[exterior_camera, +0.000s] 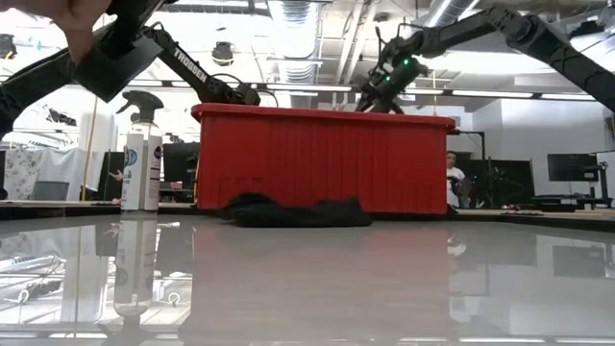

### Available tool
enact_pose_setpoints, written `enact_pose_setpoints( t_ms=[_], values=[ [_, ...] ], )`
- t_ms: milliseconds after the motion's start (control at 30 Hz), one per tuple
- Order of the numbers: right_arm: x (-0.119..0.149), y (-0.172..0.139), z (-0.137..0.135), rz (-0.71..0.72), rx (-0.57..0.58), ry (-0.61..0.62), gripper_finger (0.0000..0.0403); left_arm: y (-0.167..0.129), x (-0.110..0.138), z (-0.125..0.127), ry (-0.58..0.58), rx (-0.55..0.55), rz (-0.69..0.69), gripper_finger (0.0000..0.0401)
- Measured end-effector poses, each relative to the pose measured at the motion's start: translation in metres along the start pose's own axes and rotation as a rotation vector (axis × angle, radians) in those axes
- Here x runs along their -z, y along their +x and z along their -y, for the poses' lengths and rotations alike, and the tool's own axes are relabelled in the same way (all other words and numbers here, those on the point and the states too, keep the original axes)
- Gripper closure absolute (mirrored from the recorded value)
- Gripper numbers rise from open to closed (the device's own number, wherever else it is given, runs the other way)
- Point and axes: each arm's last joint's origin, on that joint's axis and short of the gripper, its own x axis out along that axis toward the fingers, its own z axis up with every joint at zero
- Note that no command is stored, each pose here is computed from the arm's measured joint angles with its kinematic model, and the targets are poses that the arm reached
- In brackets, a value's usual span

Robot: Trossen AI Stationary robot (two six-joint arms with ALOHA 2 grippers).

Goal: Fold Laundry from Bin
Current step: Put all the folded clothes into the red organizer bin

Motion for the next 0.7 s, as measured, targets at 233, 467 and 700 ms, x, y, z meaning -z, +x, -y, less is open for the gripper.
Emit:
enact_pose_setpoints(
  t_ms=[233,467,700],
  values=[
    [-0.004,-0.030,-0.014,-0.051,0.018,-0.076,0.0207,-0.002,0.004,-0.004,0.105,-0.069,-0.032,0.0072],
    [-0.004,-0.045,-0.019,-0.086,0.018,-0.078,0.0207,-0.005,0.011,-0.012,0.100,-0.241,-0.085,0.0021],
    [0.000,-0.047,-0.019,-0.130,0.019,-0.091,0.0207,-0.034,-0.004,0.008,0.142,-0.300,-0.025,0.0019]
  ],
)
